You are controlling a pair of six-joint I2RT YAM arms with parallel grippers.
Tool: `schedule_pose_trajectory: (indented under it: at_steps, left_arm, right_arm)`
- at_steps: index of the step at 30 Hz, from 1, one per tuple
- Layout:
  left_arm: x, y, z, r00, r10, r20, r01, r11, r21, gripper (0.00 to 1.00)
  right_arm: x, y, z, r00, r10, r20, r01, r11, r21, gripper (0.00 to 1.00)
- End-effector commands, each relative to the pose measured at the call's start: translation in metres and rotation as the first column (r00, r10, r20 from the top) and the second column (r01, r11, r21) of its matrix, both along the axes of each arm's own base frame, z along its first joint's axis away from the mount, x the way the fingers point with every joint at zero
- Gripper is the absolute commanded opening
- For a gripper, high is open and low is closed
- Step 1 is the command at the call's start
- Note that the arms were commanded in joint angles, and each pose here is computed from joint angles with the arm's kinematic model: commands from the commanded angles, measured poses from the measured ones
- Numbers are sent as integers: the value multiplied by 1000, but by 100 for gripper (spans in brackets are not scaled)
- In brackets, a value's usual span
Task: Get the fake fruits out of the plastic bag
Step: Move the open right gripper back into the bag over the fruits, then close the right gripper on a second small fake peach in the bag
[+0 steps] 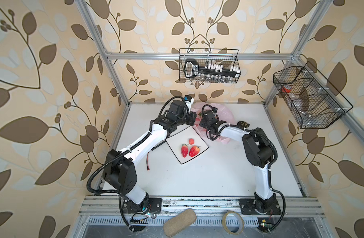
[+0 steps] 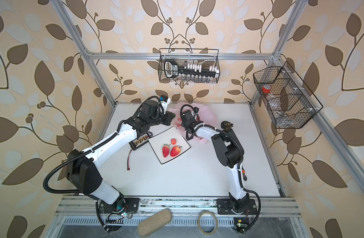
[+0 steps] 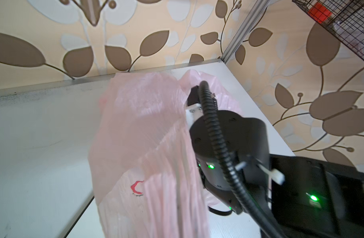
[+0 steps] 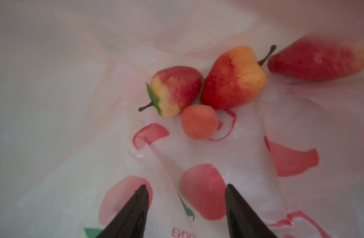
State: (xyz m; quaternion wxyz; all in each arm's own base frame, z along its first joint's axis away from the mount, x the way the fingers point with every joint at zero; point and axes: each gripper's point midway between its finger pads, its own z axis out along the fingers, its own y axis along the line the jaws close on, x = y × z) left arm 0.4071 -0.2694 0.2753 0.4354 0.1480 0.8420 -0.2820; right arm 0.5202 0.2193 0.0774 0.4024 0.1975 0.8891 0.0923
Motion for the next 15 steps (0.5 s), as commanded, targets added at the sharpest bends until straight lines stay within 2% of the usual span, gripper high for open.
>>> schedule_pose_trajectory:
  at_steps: [1,9,15]
  left_arm:
    - [-8,-7,26,997,-41,61,43,998,-35,0]
    - [-15,-19,26,994,-94,56,96,994,-43,0]
    - [-24,-39,39,979,-187,84,193,979,-67,0]
  right_arm:
    - [8,-3,-14,999,-17,-43,17,1000,13,62]
    - [25,5,-25,999,0,-42,2,998,60,70]
    - [33,11,-23,1000,1,-12,1,990,143,73]
